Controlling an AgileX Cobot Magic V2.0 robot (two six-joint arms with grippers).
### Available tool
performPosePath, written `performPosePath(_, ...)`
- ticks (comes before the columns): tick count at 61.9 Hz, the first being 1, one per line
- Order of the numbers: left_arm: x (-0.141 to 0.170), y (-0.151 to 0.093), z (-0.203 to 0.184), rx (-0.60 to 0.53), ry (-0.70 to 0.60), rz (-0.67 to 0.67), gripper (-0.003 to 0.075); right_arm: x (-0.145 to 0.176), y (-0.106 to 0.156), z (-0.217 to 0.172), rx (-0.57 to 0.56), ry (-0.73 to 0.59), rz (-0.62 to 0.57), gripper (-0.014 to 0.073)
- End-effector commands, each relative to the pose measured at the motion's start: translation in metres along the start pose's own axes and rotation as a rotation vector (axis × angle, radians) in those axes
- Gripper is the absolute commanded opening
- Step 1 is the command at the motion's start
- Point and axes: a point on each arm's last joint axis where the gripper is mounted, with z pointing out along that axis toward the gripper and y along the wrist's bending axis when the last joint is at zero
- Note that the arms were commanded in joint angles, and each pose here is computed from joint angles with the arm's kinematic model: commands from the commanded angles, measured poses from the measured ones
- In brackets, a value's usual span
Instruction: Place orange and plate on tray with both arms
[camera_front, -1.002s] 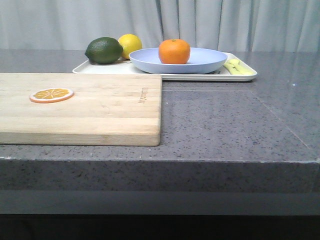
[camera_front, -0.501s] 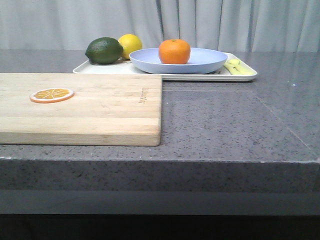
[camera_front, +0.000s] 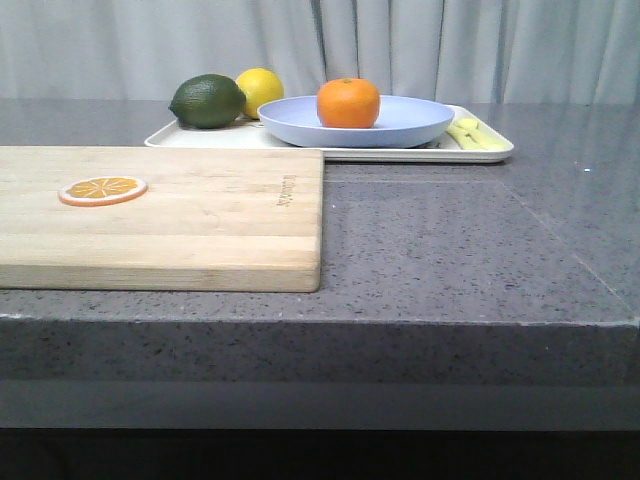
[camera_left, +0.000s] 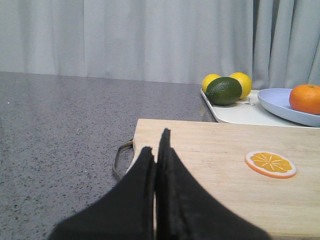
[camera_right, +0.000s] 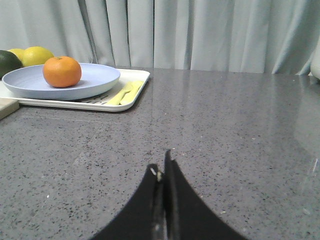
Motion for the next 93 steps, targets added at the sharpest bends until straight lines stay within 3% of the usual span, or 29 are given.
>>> performPosePath(1,0.0009,-0.0005,-0.0009,0.010,-0.072,-0.009,-0.0020,-0.0174,-0.0009,-0.0030,0.018,-0.131,-0.013,-0.0067)
performPosePath(93,0.0009,-0.0005,-0.0009,0.010,-0.072,-0.009,-0.0020,-0.0173,-0.0018,-0.0030,0.036,-0.130,-0.015,-0.0067)
